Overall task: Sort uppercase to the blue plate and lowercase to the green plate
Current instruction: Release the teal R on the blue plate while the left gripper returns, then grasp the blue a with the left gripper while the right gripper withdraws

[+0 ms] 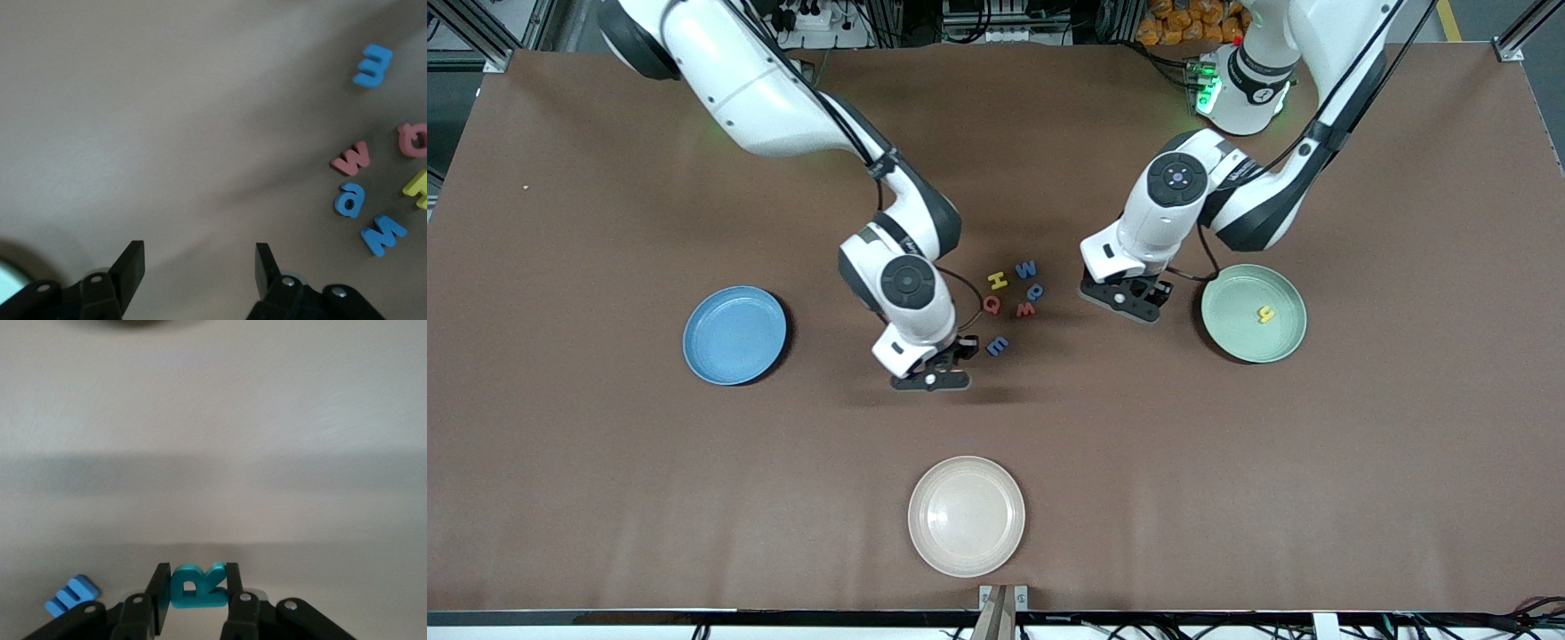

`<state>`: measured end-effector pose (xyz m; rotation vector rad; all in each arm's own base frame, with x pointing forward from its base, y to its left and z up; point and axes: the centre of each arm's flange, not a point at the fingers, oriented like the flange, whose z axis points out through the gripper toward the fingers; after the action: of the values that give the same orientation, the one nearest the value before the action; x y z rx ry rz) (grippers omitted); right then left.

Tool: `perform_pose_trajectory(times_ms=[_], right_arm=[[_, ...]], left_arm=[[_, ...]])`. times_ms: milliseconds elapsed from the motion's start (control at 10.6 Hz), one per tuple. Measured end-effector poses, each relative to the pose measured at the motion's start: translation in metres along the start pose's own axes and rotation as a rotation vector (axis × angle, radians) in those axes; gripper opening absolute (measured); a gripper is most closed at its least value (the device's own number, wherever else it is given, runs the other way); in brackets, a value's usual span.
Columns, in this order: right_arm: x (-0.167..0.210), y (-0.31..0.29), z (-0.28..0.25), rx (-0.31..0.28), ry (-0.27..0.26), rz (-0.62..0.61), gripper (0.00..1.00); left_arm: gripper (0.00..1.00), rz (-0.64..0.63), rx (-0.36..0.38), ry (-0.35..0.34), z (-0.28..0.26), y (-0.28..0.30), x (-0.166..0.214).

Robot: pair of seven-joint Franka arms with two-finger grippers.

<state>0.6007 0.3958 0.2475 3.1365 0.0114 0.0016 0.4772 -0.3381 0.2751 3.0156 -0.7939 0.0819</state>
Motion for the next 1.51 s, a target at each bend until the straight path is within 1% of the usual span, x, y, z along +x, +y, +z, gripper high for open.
perform_pose_trajectory(times_ms=[188,282,376,659,753,847,941,1129,1318,1412,1506], right_arm=[[0.022,0.057,-0.054,-0.014,-0.010,0.002,0.38],[0.027,0.095,-0.071,-0.026,-0.019,-0.018,0.38],[0.025,0.140,-0.077,-0.044,-0.045,-0.040,0.38],[0.007,0.277,-0.058,-0.102,-0.139,-0.058,0.38],[-0.001,0.307,-0.046,-0.111,-0.165,-0.045,0.38],[-0.009,0.324,-0.032,-0.113,-0.178,-0.032,0.38],[-0.016,0.332,-0.017,-0.111,-0.178,-0.023,0.38],[-0.031,0.345,0.011,-0.102,-0.164,-0.008,0.38],[-0.042,0.356,0.028,-0.095,-0.162,0.009,0.39],[-0.042,0.358,0.028,-0.094,-0.161,0.013,0.48],[-0.041,0.357,0.023,-0.094,-0.153,0.015,0.63]], left_arm=[[0.75,0.067,0.005,0.010,0.012,0.016,0.002],[0.75,0.084,-0.004,0.016,0.013,0.026,0.006],[0.75,0.101,-0.013,0.023,0.011,0.038,0.009],[0.74,0.164,-0.034,0.032,0.014,0.077,0.006],[0.73,0.185,-0.049,0.036,0.020,0.089,0.004],[0.72,0.204,-0.065,0.030,0.028,0.103,0.002],[0.70,0.218,-0.078,0.019,0.037,0.112,0.001],[0.70,0.241,-0.086,0.007,0.053,0.119,0.003],[0.67,0.253,-0.082,0.004,0.065,0.117,0.006],[0.65,0.257,-0.078,0.006,0.068,0.116,0.008],[0.62,0.260,-0.077,0.008,0.070,0.117,0.010]])
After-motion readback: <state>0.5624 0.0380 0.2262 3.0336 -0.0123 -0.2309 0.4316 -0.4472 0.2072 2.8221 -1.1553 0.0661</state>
